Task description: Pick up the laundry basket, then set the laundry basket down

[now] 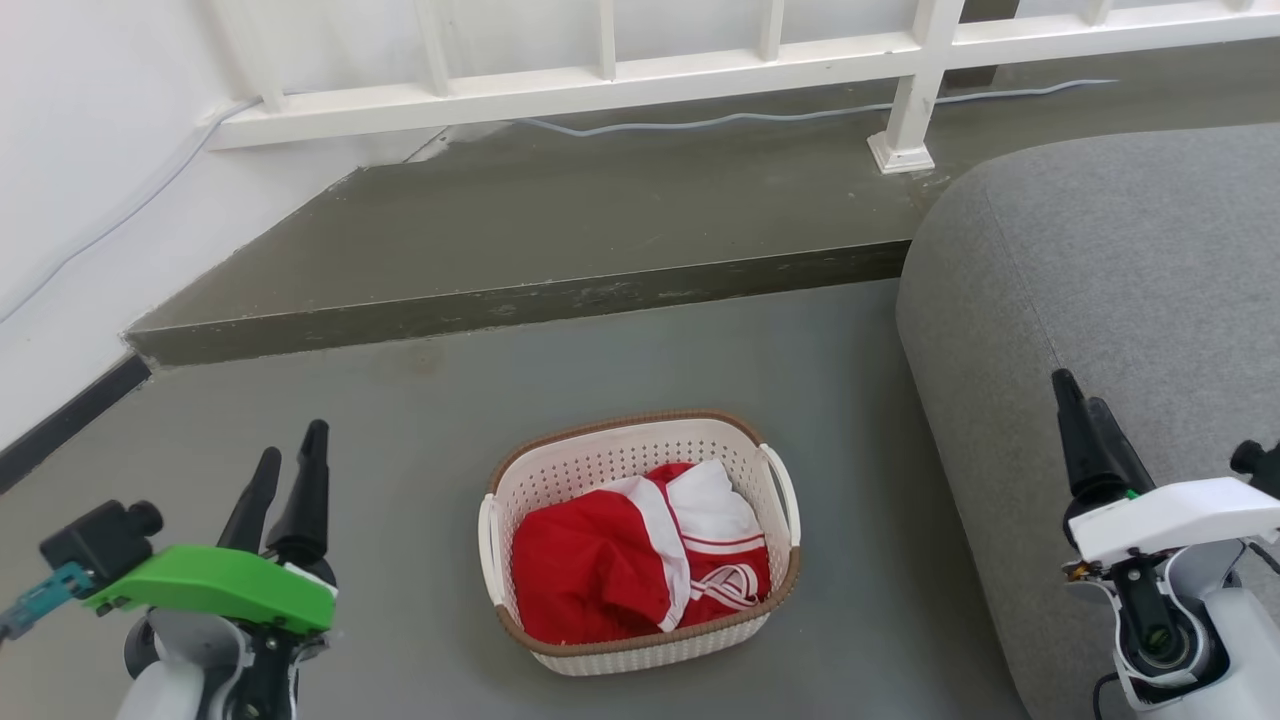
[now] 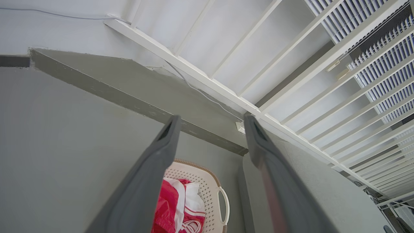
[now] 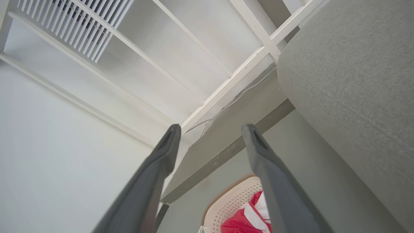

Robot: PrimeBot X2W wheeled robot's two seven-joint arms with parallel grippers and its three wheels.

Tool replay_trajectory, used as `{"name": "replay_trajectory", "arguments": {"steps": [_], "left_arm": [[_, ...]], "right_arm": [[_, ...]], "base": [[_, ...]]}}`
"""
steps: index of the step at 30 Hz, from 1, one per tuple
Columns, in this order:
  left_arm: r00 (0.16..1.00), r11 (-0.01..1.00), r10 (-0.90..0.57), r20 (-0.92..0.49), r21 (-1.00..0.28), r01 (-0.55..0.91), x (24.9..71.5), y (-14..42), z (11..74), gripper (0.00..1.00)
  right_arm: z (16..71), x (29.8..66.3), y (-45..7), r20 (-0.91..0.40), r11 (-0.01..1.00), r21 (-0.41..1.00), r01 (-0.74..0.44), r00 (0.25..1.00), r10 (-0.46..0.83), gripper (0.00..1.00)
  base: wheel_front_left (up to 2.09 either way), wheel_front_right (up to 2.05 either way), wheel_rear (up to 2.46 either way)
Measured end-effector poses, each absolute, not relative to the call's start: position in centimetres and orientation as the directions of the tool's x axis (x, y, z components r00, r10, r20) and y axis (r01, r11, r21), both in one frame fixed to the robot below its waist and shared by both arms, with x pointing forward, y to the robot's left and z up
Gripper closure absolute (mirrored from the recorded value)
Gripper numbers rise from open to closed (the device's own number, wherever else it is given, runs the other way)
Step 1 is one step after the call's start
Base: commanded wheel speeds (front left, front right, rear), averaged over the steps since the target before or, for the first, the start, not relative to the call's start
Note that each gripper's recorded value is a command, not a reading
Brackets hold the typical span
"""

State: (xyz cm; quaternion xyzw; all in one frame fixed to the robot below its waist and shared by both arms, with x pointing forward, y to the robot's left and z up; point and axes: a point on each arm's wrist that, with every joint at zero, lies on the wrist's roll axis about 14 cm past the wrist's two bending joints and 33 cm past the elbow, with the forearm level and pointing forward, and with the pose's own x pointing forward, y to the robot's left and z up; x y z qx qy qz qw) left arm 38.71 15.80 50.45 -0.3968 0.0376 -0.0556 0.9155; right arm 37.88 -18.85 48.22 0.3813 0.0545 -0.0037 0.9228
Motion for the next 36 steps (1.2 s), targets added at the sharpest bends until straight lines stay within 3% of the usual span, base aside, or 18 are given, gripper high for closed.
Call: {"name": "replay_trajectory", "arguments": {"steps": [15,36], "left_arm": [[0.990,0.819,-0.138,-0.019,-0.564,0.103,38.5,14.6,50.6,0.00],[0.987,0.932,-0.156,0.034,-0.326,0.158,38.4,13.3,51.4,0.00]], "right_arm": [[48.1,37.8,-17.3,-0.101,0.868,0.497,-0.009,0.993,0.068,0.00],[48.7,38.2,-15.5,-0.050,0.965,0.246,-0.097,0.992,0.112,0.00]], "base": [[0.00,0.00,0.00],[0.00,0.00,0.00]]}}
